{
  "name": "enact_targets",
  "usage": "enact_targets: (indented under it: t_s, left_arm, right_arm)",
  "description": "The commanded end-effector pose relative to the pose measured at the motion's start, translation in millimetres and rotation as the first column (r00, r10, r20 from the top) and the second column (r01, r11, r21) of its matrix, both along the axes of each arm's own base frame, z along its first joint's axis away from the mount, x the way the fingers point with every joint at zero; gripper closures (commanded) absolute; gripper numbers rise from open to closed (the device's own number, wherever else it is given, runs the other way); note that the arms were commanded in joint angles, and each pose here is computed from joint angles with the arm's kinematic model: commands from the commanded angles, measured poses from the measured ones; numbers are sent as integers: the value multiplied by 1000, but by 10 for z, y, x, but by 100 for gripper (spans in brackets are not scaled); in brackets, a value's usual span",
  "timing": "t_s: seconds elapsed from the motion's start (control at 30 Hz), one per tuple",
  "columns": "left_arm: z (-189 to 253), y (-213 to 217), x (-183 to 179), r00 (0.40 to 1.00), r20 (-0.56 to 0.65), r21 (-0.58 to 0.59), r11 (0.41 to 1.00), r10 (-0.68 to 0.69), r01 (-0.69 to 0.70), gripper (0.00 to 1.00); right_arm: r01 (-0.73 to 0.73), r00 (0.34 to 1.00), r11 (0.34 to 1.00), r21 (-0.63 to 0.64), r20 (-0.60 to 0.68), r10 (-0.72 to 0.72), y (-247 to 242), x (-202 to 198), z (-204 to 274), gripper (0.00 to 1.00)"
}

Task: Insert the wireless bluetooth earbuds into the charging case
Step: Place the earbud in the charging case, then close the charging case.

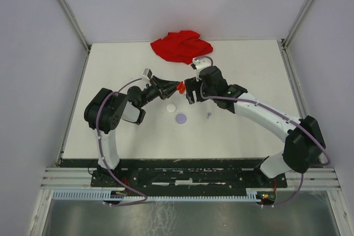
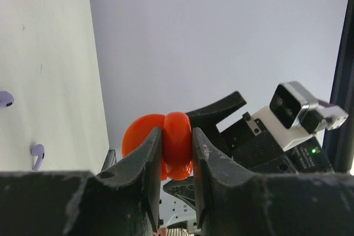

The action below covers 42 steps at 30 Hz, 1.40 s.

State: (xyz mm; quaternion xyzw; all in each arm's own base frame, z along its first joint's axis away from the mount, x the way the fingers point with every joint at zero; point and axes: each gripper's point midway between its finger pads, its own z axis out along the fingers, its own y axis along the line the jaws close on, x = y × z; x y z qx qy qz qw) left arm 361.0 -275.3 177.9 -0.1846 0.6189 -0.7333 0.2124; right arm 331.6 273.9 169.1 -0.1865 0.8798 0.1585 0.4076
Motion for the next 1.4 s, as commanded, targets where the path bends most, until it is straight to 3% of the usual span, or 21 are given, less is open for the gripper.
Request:
enact_targets:
  t_s: [0.0, 0.17, 0.33, 0.77, 0.97, 1.37]
  left_arm:
    - [303, 101, 107, 994, 44, -86, 991, 104, -100, 97]
    - [412, 154, 227, 981, -10, -106, 975, 196, -196, 97]
    - [476, 112, 288, 964, -76, -108, 959, 255, -262, 97]
    - [393, -63, 270, 913, -288, -166, 924, 289, -345, 97]
    - [338, 2, 220, 888, -323, -156, 906, 329, -393, 97]
    - [244, 72, 136, 882, -335, -161, 902, 332, -401, 97]
  right_arm:
    - [14, 977, 994, 105, 210, -36, -104, 50, 474, 16]
    - [28, 938, 984, 174, 335, -86, -166, 103, 387, 14]
    - [41, 917, 988, 150, 388, -97, -140, 197, 220, 14]
    - [-41, 754, 986, 162, 652, -76, 152, 295, 30, 11]
    - [-81, 628, 982, 172, 774, -84, 251, 261, 51, 10]
    - [-22, 609, 992, 124, 789, -85, 235, 340, -3, 9]
